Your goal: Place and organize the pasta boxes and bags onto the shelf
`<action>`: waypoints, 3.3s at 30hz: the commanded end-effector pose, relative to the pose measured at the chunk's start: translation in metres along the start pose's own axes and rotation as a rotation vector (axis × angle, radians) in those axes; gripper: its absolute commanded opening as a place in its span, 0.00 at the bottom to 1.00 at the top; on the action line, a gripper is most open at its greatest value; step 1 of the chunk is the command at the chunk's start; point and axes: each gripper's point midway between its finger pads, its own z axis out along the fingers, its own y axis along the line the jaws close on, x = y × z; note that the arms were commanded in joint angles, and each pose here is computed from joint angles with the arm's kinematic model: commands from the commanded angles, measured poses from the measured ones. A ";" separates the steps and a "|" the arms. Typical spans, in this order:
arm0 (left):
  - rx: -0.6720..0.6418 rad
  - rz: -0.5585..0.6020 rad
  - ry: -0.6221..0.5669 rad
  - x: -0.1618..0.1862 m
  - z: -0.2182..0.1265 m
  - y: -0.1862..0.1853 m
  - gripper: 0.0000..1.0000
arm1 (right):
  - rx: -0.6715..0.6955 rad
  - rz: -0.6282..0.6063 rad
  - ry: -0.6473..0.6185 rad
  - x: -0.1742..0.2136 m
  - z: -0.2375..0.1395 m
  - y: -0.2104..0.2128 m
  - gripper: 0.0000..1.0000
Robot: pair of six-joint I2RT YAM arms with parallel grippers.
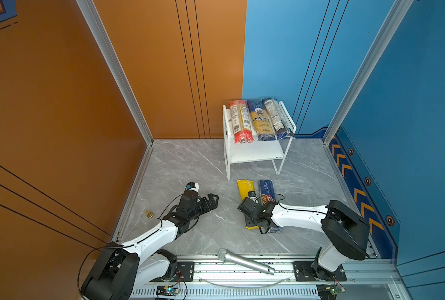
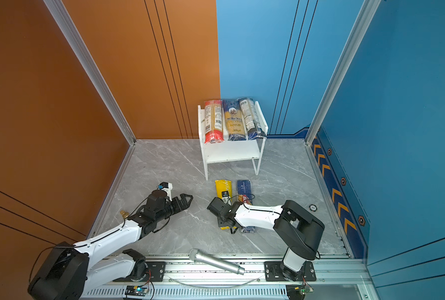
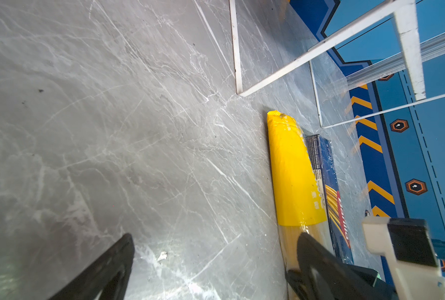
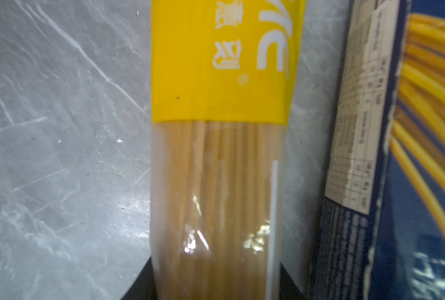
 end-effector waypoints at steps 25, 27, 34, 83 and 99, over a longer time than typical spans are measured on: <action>0.008 -0.009 0.024 0.006 0.004 0.003 0.98 | 0.079 -0.077 0.063 0.019 -0.002 -0.030 0.00; 0.009 -0.008 0.022 0.005 0.004 0.003 0.98 | 0.075 -0.081 0.058 0.017 -0.003 -0.029 0.00; 0.008 -0.009 0.022 0.006 0.004 0.004 0.98 | 0.070 -0.083 0.038 0.013 -0.008 -0.029 0.00; 0.034 -0.011 0.018 0.006 -0.001 0.000 0.98 | -0.030 -0.007 -0.118 -0.017 -0.063 -0.027 0.00; 0.033 -0.011 0.019 0.006 0.000 0.000 0.98 | -0.032 -0.014 -0.179 -0.034 -0.088 -0.030 0.00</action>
